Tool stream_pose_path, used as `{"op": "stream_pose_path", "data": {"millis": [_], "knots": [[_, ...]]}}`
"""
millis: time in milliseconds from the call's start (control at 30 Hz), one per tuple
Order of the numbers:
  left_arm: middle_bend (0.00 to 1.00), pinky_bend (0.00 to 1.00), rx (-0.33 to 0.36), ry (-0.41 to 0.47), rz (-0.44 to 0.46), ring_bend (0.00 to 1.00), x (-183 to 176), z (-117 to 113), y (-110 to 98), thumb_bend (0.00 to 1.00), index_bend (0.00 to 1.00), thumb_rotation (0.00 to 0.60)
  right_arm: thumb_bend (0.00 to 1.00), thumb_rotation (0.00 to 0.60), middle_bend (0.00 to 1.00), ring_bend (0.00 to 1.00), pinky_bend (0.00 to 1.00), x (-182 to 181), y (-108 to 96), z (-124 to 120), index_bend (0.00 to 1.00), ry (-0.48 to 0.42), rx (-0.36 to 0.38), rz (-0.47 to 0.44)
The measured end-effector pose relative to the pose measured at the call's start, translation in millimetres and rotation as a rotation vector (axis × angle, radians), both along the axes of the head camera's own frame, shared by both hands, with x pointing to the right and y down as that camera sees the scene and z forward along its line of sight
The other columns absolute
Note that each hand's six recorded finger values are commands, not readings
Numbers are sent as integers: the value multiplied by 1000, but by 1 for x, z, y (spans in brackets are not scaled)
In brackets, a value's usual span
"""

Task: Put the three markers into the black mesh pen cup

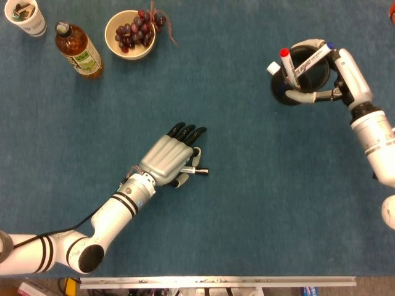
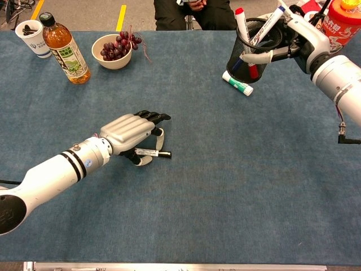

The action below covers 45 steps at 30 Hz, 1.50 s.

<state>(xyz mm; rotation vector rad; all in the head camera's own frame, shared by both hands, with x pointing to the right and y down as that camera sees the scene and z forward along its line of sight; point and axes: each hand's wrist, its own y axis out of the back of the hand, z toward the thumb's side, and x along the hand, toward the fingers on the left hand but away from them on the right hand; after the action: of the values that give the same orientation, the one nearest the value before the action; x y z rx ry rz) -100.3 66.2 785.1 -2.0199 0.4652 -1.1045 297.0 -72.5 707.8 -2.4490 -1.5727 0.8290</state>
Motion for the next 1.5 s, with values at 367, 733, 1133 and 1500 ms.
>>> {"op": "stream_pose_path", "data": {"millis": [367, 733, 1133, 1500], "knots": [[55, 41, -1, 8, -4, 0, 2, 1, -1, 336, 501, 600, 314, 600, 427, 321, 416, 2, -1, 1, 489, 0, -4, 8], [80, 41, -13, 69, -51, 0, 1, -12, -9, 351, 537, 600, 314, 600, 427, 321, 416, 1, 0, 3, 491, -2, -8, 2], [90, 41, -73, 205, -243, 0, -23, -56, -49, 351, 539, 600, 315, 600, 427, 321, 416, -13, 11, 2, 491, -11, -16, -55], [90, 41, -186, 341, -477, 0, -64, -102, -82, 352, 539, 600, 314, 600, 427, 321, 416, -32, 25, 8, 491, -24, -31, -122]]}}
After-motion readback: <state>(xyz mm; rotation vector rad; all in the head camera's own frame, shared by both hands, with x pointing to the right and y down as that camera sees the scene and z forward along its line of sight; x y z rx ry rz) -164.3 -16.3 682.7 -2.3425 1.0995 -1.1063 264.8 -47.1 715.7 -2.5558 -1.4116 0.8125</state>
